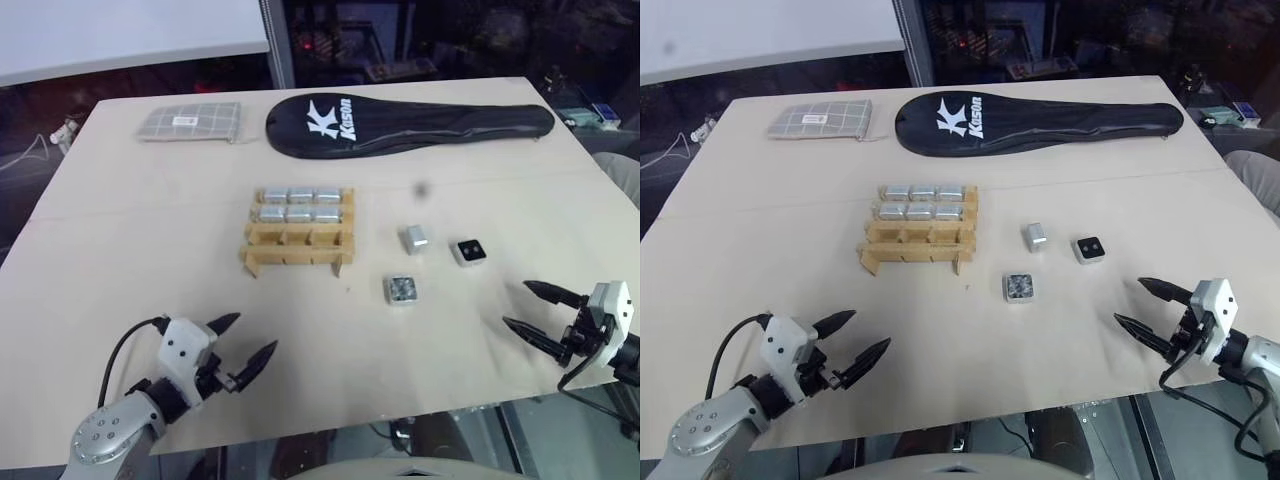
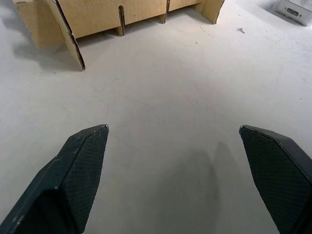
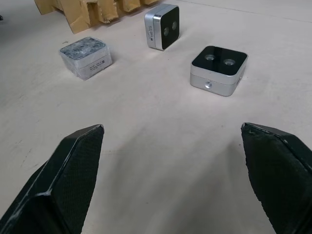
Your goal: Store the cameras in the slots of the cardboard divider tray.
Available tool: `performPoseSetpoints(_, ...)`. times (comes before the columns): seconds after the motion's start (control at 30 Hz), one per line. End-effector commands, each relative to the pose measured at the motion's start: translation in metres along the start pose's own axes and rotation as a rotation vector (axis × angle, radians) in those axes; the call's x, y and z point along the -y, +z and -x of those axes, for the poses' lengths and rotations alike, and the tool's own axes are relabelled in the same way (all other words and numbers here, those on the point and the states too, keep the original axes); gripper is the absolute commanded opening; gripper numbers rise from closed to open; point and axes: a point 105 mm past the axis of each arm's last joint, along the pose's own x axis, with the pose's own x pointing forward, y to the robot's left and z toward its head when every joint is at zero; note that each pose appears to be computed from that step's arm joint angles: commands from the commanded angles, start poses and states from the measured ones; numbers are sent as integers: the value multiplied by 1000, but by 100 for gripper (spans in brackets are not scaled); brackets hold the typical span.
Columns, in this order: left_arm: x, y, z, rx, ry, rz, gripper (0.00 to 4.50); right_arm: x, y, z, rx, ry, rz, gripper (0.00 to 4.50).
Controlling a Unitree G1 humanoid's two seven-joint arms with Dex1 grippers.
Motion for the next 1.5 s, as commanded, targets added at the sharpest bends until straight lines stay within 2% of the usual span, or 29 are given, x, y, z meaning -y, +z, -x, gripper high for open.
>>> performPoseSetpoints(0.03, 3, 14, 2, 35, -25, -43, 445, 0, 9, 2, 11, 12, 52, 450)
performPoseSetpoints(0.13, 5, 14, 0, 34, -34, -42, 445, -10, 7, -4, 2, 33, 68, 450)
performPoseSetpoints(0.67, 2, 14, -2, 48, -38, -45, 445, -8, 8, -10, 17, -19, 64, 450)
performPoseSetpoints(0.8, -1, 15, 0, 45, -53, -18, 445, 2, 5, -17, -2, -125, 81, 450)
performPoseSetpoints(0.93, 8, 39, 10, 117, -249, 35, 445, 17, -3, -36, -51, -344, 43, 450)
performPoseSetpoints(1.03, 10, 52, 18, 128, -383, 27, 445, 17, -1, -52, -37, -429, 2, 450)
performPoseSetpoints(1.23, -3, 76, 27, 132, -508, -62, 445, 12, 0, -89, 8, -498, -55, 450)
performPoseSetpoints(1.4, -15, 93, 31, 134, -583, -144, 445, 17, 4, -104, 38, -530, -50, 450)
performPoseSetpoints(1.5, -26, 95, 31, 102, -601, -191, 445, 18, 4, -109, 37, -527, -43, 450)
